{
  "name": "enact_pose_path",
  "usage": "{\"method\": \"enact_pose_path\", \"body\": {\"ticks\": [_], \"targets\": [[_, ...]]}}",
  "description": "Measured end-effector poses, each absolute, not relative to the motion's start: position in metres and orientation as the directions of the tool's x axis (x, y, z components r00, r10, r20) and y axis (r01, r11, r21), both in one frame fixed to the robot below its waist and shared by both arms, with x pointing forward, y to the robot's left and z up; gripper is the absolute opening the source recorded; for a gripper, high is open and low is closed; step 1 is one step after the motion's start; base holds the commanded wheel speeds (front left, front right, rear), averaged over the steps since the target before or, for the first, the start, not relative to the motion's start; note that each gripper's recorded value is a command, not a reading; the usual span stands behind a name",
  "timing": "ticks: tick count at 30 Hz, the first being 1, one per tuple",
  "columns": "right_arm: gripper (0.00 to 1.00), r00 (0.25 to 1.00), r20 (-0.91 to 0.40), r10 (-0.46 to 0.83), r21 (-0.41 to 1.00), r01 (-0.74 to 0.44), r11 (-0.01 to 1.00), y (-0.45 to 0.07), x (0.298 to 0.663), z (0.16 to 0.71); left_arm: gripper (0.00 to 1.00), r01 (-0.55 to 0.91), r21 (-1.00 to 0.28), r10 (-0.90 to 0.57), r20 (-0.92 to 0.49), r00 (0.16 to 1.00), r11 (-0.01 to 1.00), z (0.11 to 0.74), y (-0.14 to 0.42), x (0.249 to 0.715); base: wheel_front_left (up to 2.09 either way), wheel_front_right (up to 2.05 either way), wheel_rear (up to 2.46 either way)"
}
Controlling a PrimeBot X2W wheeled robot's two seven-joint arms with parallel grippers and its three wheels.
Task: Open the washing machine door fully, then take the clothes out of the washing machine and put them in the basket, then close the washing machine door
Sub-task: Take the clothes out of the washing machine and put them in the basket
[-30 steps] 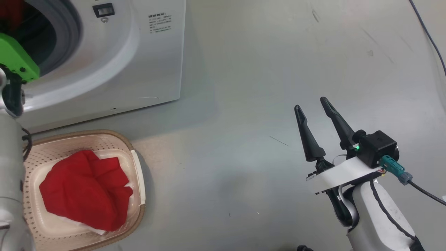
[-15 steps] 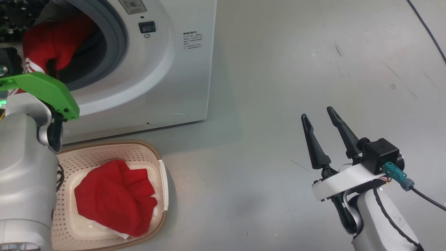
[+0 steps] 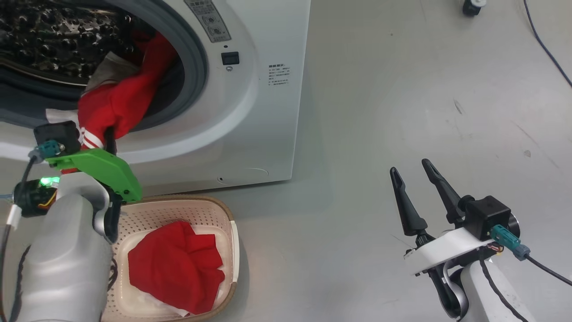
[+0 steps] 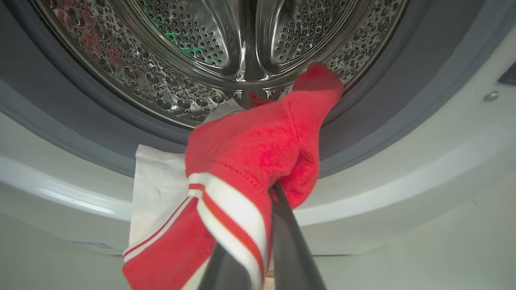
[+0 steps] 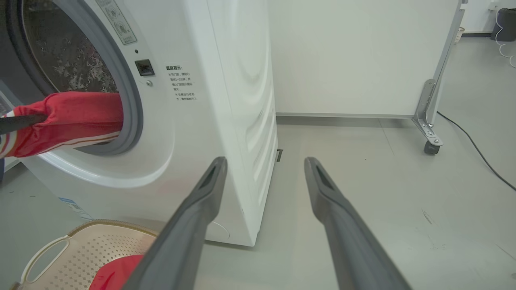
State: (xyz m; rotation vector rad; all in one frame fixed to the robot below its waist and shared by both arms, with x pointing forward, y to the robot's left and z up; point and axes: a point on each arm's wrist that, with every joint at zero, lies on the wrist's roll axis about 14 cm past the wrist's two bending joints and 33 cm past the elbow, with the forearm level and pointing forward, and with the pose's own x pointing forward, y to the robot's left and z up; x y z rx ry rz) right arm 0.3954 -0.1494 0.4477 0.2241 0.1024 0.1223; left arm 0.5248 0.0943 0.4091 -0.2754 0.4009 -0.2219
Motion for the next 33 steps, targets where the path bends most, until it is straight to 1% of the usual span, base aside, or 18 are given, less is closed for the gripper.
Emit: {"method": "enact_pose_path", "body": {"ticks": [6, 15, 26, 29, 30, 33], "targets": [[1.0, 0.987, -0.077, 0.138, 0.233, -0.117, 0.965, -0.146, 0.39, 0.452, 0.0, 0.209, -0.285, -0.29, -0.28, 0.915, 0.935, 0.423, 0.088, 0.507, 0.0, 0.0, 0.0], [1.0, 0.985, -0.055, 0.161, 0.237, -0.144, 0.961, -0.139, 0.385, 0.459, 0.0, 0.231, -0.262, -0.284, -0.186, 0.941, 0.937, 0.441, 0.096, 0.483, 0.0, 0.0, 0.0], [1.0, 0.978, -0.049, 0.202, 0.238, -0.184, 0.954, -0.125, 0.378, 0.462, 0.0, 0.226, -0.237, -0.238, -0.023, 0.971, 0.945, 0.49, 0.119, 0.484, 0.0, 0.0, 0.0], [1.0, 0.977, -0.048, 0.207, 0.23, -0.191, 0.954, -0.124, 0.378, 0.462, 0.0, 0.242, -0.222, -0.232, 0.068, 0.97, 0.945, 0.518, 0.122, 0.488, 0.0, 0.0, 0.0], [1.0, 0.977, -0.048, 0.207, 0.23, -0.191, 0.954, -0.124, 0.378, 0.462, 0.0, 0.242, -0.222, -0.232, 0.068, 0.97, 0.945, 0.518, 0.122, 0.488, 0.0, 0.0, 0.0], [1.0, 0.976, -0.045, 0.215, 0.23, -0.2, 0.952, -0.121, 0.378, 0.463, 0.0, 0.249, -0.213, -0.219, 0.155, 0.964, 0.945, 0.547, 0.128, 0.49, 0.0, 0.0, 0.0]]}}
